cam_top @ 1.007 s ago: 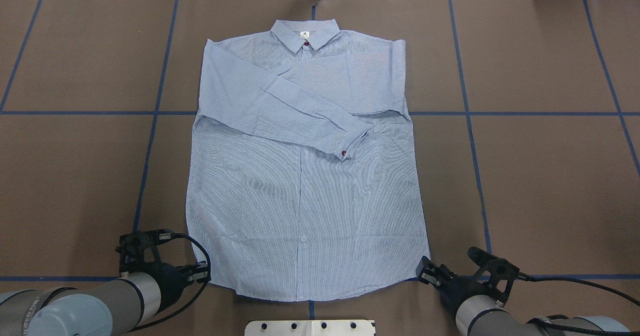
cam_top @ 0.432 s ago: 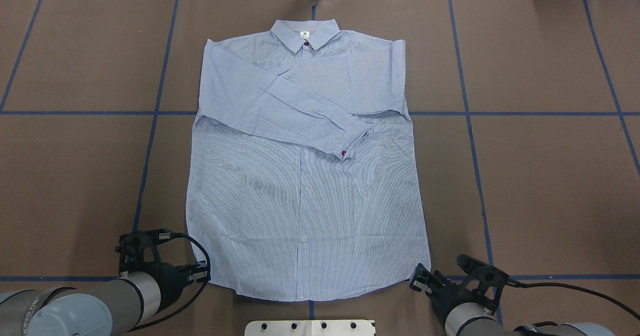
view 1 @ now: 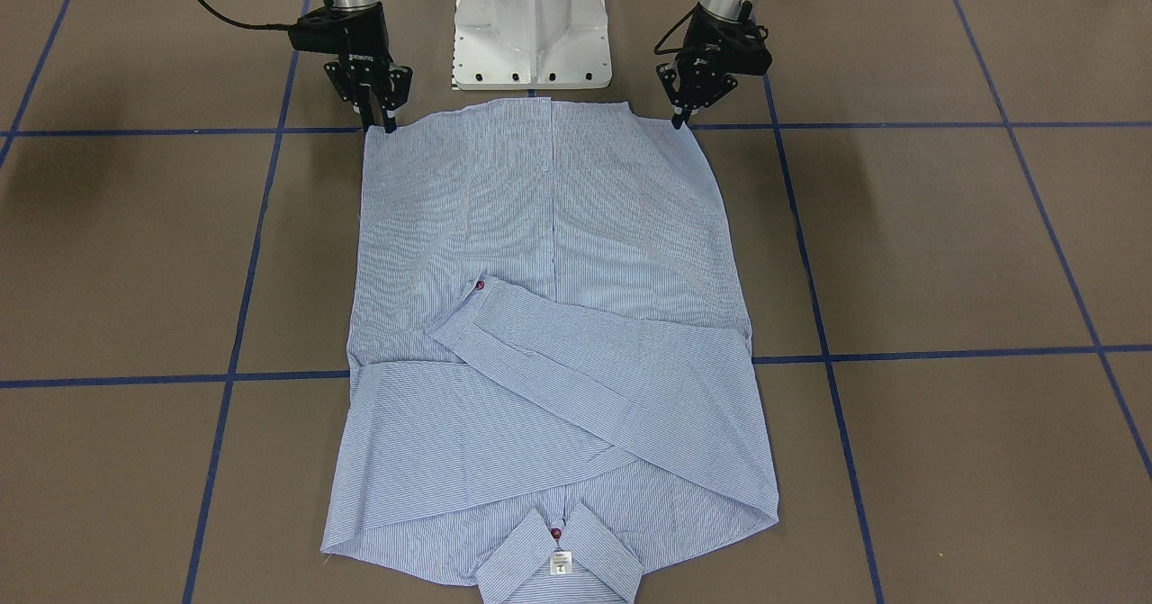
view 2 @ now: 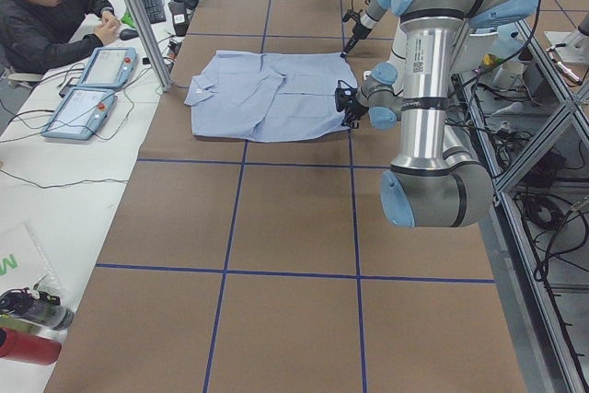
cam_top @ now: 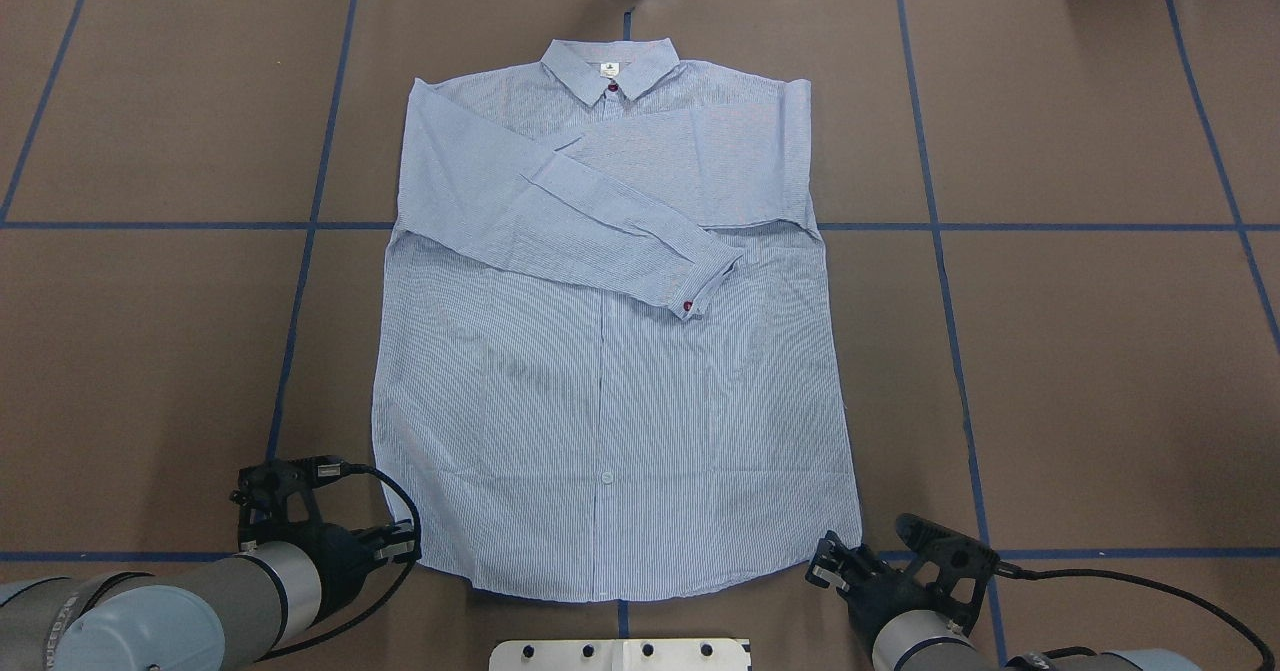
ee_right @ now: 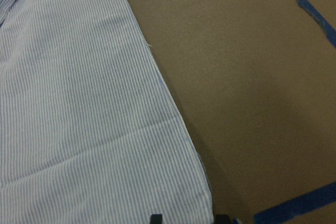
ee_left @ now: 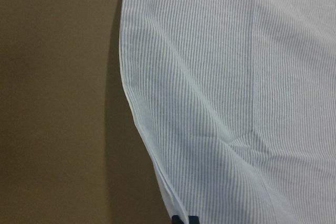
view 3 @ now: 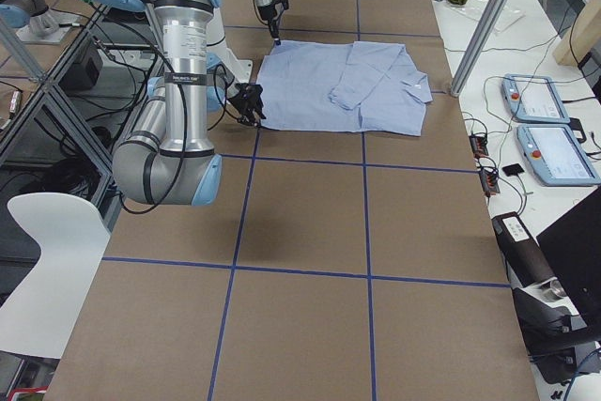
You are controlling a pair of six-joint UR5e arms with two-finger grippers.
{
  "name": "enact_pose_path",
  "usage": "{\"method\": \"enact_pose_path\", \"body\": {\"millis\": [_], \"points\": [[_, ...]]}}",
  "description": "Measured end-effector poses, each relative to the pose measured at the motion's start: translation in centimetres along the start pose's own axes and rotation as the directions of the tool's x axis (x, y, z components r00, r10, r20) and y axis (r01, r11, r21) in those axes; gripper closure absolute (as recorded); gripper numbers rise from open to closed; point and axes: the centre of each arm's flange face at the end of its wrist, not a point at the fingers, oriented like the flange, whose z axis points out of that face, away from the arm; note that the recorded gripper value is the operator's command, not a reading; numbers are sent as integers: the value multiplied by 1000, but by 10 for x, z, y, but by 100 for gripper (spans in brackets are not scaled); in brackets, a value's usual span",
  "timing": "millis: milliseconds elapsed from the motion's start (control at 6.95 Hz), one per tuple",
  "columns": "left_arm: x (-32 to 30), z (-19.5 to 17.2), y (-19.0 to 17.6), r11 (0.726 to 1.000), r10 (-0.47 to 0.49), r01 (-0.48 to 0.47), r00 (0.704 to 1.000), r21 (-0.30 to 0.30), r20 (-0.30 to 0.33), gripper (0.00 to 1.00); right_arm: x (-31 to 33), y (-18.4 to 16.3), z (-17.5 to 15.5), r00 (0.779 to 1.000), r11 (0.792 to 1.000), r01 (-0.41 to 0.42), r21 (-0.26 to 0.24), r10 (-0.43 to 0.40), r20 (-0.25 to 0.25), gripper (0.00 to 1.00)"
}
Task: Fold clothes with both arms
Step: 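Close both grippers on the hem corners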
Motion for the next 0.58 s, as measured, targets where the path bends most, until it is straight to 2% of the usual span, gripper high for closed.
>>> {"method": "enact_pose_path", "body": {"millis": [144,576], "points": [[0,0,0,1000,0,0,1000,0,0,100,0,0,0,1000,1000,2,1,-2,-2,75],[1,-1,0,1000,-1,1,1000,-2,-2,100,3,0,3,999,1000,25,13,-25,-30,77]]}}
